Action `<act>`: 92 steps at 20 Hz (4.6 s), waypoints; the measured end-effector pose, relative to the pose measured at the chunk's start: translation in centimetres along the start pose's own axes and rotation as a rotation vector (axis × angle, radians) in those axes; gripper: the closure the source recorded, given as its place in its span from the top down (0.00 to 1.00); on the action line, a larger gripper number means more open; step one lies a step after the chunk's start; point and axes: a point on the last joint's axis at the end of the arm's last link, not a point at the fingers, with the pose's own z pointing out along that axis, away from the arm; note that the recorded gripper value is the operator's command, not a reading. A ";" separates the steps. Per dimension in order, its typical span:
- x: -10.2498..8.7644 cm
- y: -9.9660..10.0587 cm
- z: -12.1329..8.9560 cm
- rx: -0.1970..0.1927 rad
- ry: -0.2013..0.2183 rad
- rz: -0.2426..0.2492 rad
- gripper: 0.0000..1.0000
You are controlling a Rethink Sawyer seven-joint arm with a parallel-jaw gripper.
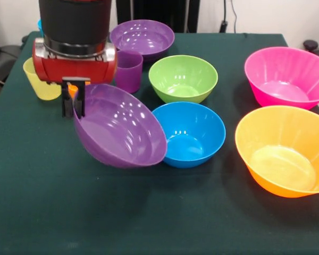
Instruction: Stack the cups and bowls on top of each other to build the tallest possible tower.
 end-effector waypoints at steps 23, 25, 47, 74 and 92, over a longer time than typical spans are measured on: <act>-1.9 2.2 -8.2 0.137 -0.053 -0.062 0.00; -2.0 2.9 -8.3 0.145 -0.051 -0.073 0.00; -1.9 8.6 -9.1 0.198 -0.026 -0.129 0.00; 0.7 11.2 -3.6 0.279 -0.020 -0.055 0.00; 0.4 16.5 -3.9 0.278 -0.012 -0.082 0.00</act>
